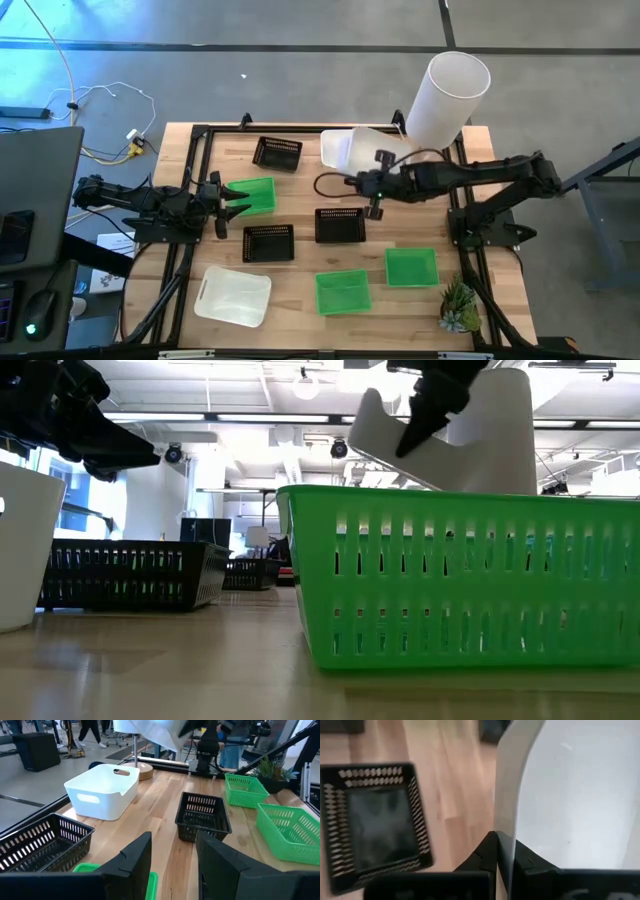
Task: Stack baskets on shelf by color
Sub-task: Stack the middle white bin on the top white bin
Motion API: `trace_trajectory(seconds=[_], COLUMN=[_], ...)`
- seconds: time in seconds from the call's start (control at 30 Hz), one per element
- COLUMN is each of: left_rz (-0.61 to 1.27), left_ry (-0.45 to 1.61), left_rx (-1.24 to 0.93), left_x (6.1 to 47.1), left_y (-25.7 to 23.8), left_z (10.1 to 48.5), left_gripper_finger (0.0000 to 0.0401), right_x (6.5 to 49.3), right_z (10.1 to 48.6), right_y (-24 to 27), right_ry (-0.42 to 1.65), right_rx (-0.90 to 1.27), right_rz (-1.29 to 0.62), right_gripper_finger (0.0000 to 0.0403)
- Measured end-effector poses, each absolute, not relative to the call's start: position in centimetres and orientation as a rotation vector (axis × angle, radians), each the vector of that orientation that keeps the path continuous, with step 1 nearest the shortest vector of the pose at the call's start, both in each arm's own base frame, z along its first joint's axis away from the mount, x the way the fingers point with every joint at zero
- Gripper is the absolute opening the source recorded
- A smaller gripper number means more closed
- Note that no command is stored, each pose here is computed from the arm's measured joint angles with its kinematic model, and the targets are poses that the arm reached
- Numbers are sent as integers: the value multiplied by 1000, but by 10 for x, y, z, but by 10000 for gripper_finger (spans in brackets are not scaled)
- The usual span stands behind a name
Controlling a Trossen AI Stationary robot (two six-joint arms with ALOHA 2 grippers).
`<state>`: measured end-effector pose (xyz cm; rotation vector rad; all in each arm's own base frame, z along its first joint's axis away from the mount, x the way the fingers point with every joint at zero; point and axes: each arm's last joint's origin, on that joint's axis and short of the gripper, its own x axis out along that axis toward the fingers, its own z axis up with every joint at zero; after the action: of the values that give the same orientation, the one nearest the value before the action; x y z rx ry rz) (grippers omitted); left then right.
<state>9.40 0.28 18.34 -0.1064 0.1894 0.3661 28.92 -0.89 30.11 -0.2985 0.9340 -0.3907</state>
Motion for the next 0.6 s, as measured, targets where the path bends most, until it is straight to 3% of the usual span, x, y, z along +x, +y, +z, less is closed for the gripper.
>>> trace_trajectory(seconds=[0.23,0.6], left_rz=[366,368], left_ry=[194,211], left_rx=[-105,-100], left_x=[94,94], left_y=[3,3], left_z=[183,181], left_gripper_finger=[142,142], right_x=[303,308], right_z=[319,339], right_y=[-36,-76], right_ry=[800,682], right_rx=[-560,-722], right_rz=[-457,-575], right_gripper_finger=[0,0])
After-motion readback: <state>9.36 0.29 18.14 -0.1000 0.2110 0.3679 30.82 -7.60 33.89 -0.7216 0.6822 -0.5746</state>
